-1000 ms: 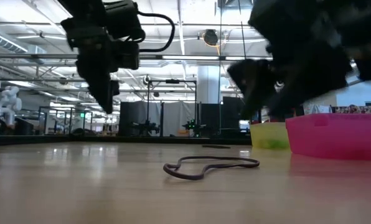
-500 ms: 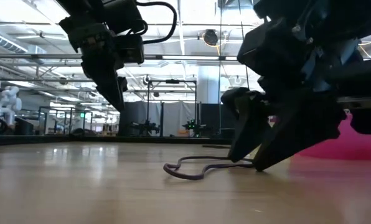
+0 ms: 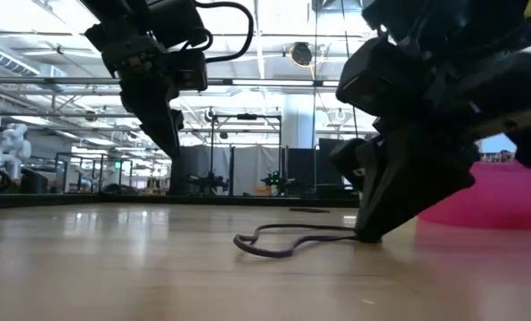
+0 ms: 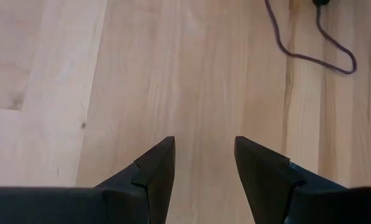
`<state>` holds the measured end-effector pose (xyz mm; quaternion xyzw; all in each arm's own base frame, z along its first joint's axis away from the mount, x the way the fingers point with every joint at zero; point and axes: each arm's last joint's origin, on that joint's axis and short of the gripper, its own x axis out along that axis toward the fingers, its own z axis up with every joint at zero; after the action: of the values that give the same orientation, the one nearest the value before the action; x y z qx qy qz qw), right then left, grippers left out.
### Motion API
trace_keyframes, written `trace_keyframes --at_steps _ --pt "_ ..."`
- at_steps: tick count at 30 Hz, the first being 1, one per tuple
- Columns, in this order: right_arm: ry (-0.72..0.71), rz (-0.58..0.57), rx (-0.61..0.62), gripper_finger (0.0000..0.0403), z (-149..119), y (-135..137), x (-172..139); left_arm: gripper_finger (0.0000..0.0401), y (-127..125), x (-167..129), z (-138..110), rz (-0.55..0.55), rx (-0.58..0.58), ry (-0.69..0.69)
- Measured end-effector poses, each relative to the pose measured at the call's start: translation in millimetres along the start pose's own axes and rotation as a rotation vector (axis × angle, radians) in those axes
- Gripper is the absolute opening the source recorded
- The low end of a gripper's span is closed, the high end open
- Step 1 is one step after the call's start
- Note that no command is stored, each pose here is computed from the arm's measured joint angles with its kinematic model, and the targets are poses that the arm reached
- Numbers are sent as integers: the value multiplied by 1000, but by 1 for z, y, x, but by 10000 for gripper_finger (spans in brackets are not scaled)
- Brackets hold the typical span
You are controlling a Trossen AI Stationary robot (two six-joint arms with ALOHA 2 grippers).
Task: Sort rubber bands into baskets
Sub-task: Put the violet rubber band into the blue bin
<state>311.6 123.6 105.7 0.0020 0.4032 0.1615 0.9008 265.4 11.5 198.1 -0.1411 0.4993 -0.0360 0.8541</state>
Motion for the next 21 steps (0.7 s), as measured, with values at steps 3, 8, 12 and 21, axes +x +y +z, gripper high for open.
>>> trace_keyframes --at_steps 3,8,12,21 --pt "-5 40 50 3 4 2 -10 173 0 0 1 4 1 -6" --pt "-153 121 82 1 33 18 -52 173 0 0 1 3 3 -15" --pt "-214 187 160 1 45 36 -91 173 0 0 2 1 8 -24" --pt "53 487 462 0 25 90 -157 173 -1 -1 12 13 63 -125"
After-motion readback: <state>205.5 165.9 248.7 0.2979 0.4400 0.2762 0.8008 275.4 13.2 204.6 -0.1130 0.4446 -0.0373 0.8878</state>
